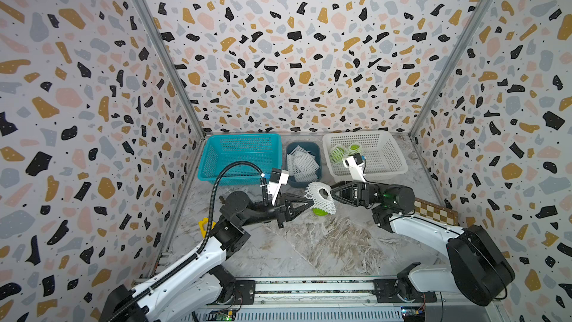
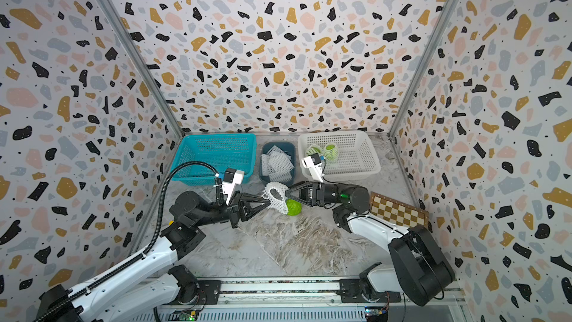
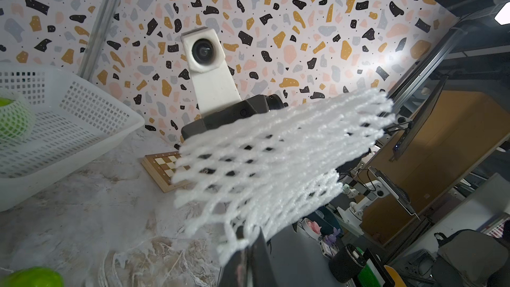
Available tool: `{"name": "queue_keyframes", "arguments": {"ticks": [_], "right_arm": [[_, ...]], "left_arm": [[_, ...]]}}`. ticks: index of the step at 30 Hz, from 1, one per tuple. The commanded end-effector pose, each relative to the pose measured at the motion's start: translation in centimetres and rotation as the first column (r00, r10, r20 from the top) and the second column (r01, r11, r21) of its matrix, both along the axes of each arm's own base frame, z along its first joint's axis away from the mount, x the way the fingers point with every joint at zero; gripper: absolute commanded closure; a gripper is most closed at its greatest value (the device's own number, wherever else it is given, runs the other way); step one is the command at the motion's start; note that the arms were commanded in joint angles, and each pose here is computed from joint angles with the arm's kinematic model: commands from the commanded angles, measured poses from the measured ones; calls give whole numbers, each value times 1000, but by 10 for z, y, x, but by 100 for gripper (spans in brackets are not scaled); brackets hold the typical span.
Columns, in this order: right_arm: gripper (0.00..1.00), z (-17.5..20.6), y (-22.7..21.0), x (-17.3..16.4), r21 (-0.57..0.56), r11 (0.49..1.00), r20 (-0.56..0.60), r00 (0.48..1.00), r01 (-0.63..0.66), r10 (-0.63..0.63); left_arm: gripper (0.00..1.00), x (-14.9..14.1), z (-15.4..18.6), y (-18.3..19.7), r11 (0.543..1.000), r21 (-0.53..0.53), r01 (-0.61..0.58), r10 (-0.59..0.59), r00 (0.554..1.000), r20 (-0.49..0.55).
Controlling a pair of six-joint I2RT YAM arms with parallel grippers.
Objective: Sleeve custard apples in foam nets
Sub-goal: Open the foam net.
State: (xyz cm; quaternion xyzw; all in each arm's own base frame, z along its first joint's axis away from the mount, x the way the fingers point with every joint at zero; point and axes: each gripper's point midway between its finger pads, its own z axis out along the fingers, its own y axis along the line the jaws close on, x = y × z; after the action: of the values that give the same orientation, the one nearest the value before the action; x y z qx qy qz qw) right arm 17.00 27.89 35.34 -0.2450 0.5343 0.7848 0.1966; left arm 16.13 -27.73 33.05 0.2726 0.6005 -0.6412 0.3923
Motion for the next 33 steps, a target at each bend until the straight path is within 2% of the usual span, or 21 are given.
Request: {"name": "queue_keyframes", "arguments": {"ticks": [1, 15, 16, 17, 24, 33], "right_arm": [[55, 36, -22, -35, 162, 987, 249, 968, -13, -28], [86, 29, -25, -31, 162, 987, 233, 971, 15, -53], [90, 28, -25, -32, 161, 987, 237, 970, 14, -52], [99, 28, -25, -32, 161, 987, 239, 970, 13, -52], [100, 16, -31, -19, 147, 986, 175, 979, 74, -99], [100, 3, -43, 7, 164, 968, 40, 979, 190, -199]], "left_arm": [[100, -4, 4, 0, 1000, 0, 26, -26, 999, 25], [100, -1, 13, 2, 999, -35, 34, -34, 999, -12], [100, -1, 14, 1, 999, -36, 35, -35, 999, -12], [100, -1, 14, 1, 999, -37, 35, -36, 999, -16], [100, 10, 17, 6, 997, -79, -8, 2, 997, -71], [100, 30, 0, 2, 994, -99, -54, 37, 986, -165]]}}
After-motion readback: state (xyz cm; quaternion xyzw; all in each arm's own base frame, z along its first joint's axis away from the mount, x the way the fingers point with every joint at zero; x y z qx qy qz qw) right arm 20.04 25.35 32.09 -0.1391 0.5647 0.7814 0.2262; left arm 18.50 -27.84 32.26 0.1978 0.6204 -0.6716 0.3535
